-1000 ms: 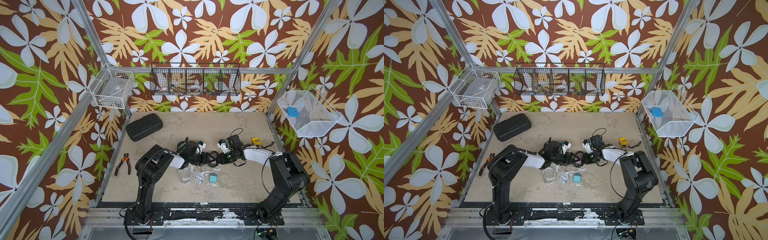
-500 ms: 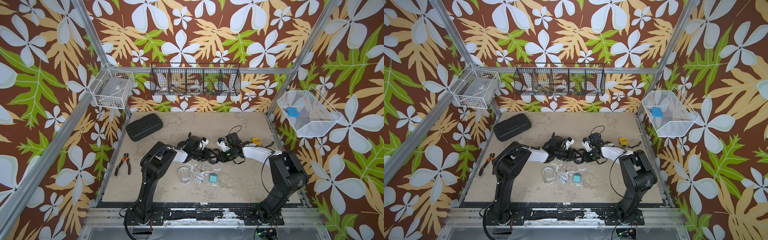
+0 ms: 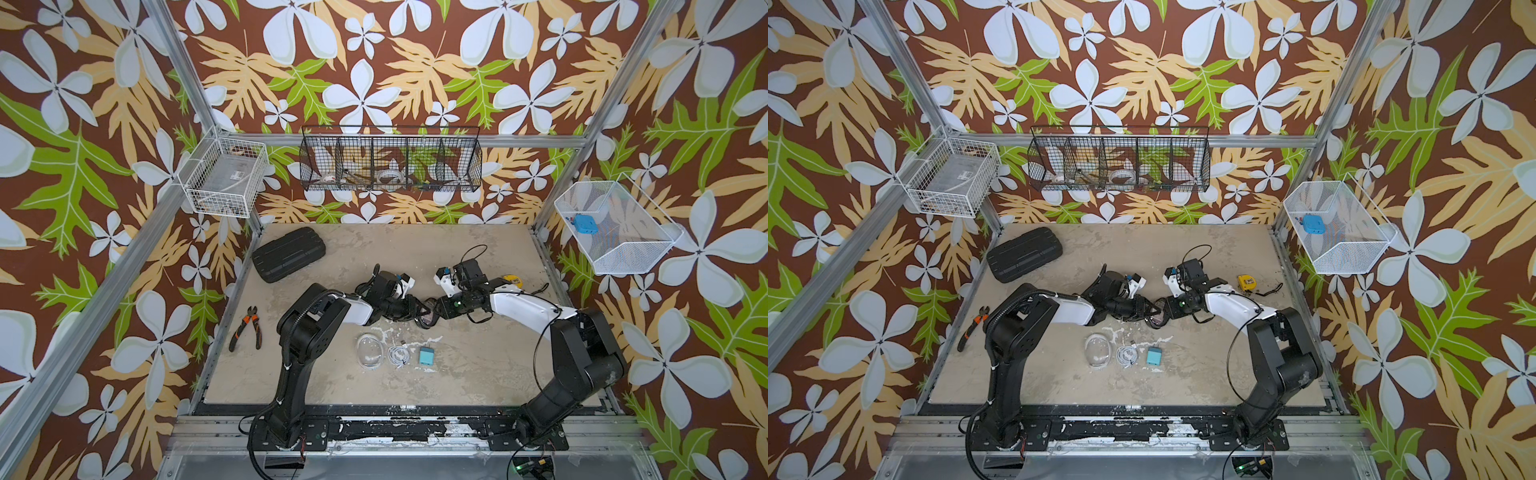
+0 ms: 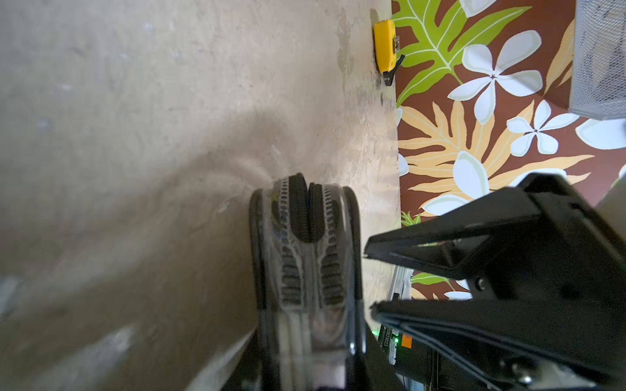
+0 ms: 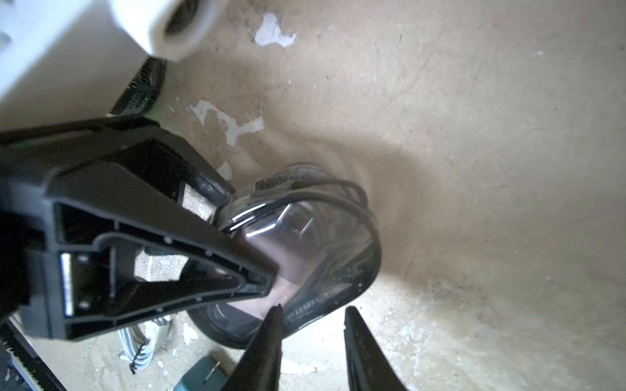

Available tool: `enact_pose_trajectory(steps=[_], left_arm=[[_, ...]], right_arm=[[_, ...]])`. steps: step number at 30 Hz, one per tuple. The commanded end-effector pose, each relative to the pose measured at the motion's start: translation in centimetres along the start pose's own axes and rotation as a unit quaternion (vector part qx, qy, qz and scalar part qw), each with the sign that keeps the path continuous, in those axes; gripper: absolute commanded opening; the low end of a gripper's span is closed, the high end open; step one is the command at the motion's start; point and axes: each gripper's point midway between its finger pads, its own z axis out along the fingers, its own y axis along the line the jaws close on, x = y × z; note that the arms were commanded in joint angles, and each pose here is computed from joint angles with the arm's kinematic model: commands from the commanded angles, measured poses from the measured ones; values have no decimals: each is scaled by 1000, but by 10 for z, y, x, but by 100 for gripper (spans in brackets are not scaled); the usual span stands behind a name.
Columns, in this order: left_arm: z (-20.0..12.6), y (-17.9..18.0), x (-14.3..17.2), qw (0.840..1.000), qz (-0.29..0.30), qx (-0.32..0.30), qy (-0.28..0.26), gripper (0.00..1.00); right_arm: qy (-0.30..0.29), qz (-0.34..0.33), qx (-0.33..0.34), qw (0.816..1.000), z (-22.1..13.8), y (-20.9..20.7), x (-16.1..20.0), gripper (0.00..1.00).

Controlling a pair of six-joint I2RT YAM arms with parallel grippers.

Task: Pack away charging kits
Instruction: Pick up the storage bag at the center of the board.

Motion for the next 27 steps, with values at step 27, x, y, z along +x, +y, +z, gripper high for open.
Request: enact_pose_trajectory(steps=[27], left_arm=[[-22, -9, 36, 981, -141, 45, -125, 54]], right_arm=[[-9, 44, -109, 993, -19, 30, 17, 54]])
